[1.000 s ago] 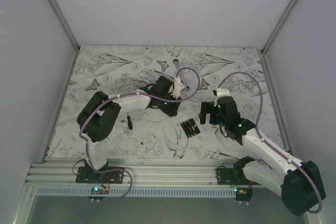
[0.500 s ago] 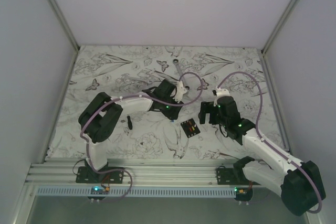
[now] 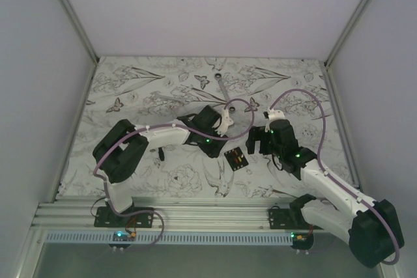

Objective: Snap on the fuse box
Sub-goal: Pick up the fuse from the center of the board.

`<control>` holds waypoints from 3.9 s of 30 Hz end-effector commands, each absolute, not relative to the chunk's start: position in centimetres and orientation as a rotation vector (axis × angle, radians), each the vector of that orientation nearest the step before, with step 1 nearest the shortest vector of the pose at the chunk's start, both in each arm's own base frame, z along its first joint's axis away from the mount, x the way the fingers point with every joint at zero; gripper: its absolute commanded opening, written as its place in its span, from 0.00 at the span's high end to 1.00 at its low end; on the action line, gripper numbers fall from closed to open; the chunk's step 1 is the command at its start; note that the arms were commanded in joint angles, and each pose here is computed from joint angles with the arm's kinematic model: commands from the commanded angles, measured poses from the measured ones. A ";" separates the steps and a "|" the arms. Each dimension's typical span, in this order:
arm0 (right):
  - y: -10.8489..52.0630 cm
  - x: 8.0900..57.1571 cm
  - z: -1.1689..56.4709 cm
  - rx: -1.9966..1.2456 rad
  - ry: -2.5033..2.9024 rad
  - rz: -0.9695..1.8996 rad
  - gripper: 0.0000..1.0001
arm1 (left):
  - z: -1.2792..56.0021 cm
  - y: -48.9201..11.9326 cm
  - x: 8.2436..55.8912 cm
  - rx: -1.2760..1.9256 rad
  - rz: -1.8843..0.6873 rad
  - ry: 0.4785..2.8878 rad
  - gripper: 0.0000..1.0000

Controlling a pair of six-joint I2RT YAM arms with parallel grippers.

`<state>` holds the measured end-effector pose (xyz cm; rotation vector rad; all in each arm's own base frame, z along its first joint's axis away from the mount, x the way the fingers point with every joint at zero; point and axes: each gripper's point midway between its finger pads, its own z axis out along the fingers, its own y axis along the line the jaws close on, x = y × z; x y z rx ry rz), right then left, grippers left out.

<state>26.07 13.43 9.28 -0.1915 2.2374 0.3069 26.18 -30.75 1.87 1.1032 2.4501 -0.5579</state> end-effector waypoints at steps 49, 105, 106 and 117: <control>13.3 26.5 10.1 -0.187 2.200 0.314 0.00 | -0.8 -29.8 26.3 0.926 -0.179 2.684 0.64; 28.3 25.5 19.4 -0.197 1.528 1.073 0.35 | 19.5 -31.0 29.5 -0.222 -0.669 2.191 0.85; 28.6 25.6 19.5 -0.200 1.525 1.079 0.37 | 19.7 -31.1 29.4 -0.220 -0.678 2.188 0.85; 30.1 26.5 19.9 -0.216 1.509 1.081 0.57 | 20.4 -31.4 28.6 -0.201 -0.718 2.173 0.86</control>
